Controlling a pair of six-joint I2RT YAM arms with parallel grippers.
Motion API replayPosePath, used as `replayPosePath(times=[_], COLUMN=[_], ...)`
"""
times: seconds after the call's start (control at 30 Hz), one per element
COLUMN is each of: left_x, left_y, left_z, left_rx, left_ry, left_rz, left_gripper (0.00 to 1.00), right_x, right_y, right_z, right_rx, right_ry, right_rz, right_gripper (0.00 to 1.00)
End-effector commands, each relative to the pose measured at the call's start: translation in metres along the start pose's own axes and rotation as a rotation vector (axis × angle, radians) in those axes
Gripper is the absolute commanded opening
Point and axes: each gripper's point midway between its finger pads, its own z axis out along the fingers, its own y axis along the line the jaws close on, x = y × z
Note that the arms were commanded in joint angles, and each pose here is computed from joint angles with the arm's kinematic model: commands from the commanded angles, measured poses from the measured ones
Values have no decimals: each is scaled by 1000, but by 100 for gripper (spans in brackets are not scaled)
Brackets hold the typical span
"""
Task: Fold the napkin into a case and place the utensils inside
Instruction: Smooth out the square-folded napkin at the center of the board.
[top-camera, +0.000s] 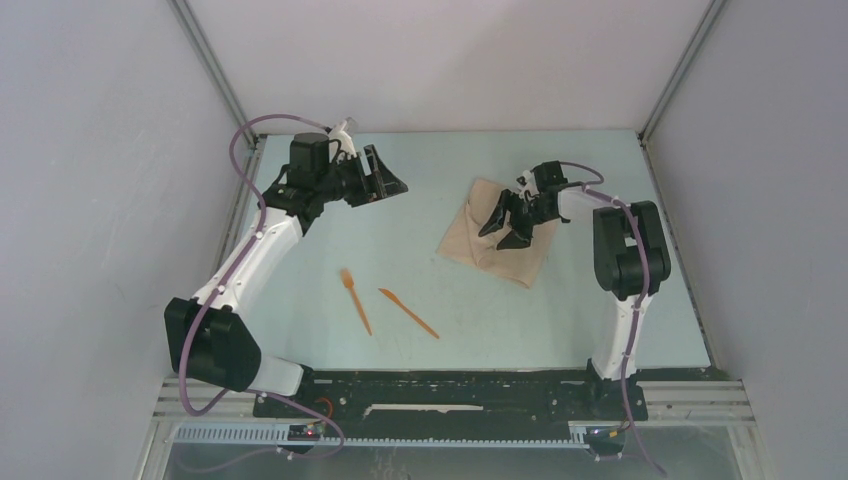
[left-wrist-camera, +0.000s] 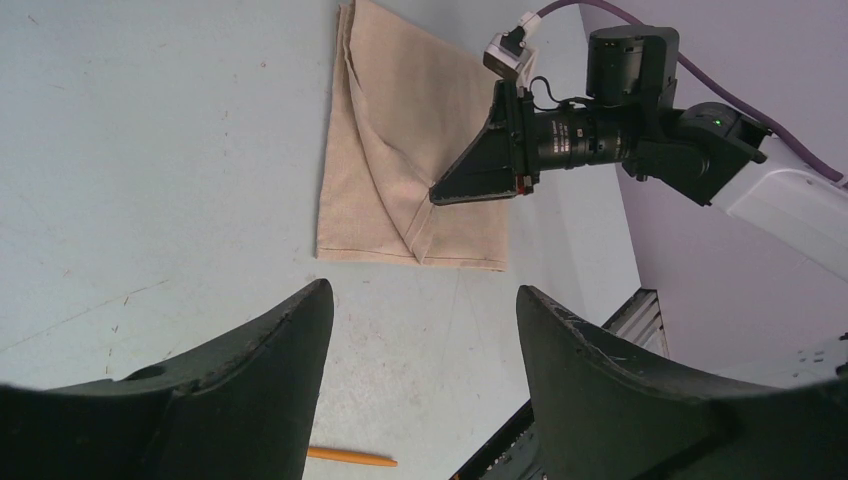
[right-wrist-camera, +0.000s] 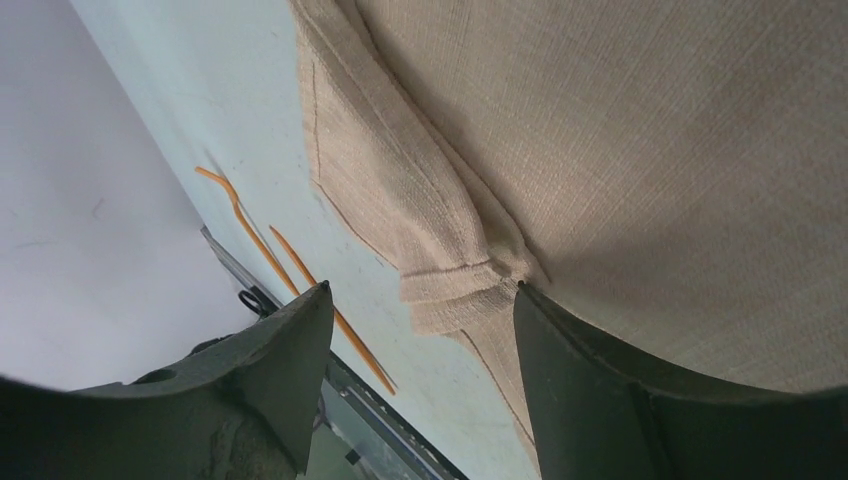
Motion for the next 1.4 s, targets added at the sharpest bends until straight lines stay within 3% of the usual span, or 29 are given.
replayPosePath(times=[0.0, 0.4, 0.57, 0.67, 0.93, 1.03, 1.2, 1.37], left_x=[-10, -10, -10, -10, -5, -3, 2, 6], left_y=[-5, -8, -8, -9, -6, -7, -2, 5], left_z=[-6, -8, -8, -8, -1, 0, 7, 13], left_rx=[15, 27, 28, 32, 30, 31, 11, -15], left_ry=[-41, -41, -41, -38, -19, -14, -4, 16], left_rz=[17, 15, 15, 13, 1, 3, 15, 20], left_gripper=[74, 74, 74, 74, 74, 74, 74, 74], right_x=[-7, 19, 25, 31, 49, 60, 40, 28], right_y=[12, 99, 107, 112, 28, 29, 79, 88], right_z=[9, 41, 26, 4, -47, -38, 6, 39], right_rx=[-60, -107, 136, 195, 368, 234, -90, -152], right_ry=[-12, 39, -28, -50, -87, -78, -56, -21], right_rz=[0, -185, -370, -430, -278, -234, -171, -117], right_gripper=[73, 72, 77, 78, 75, 72, 57, 53])
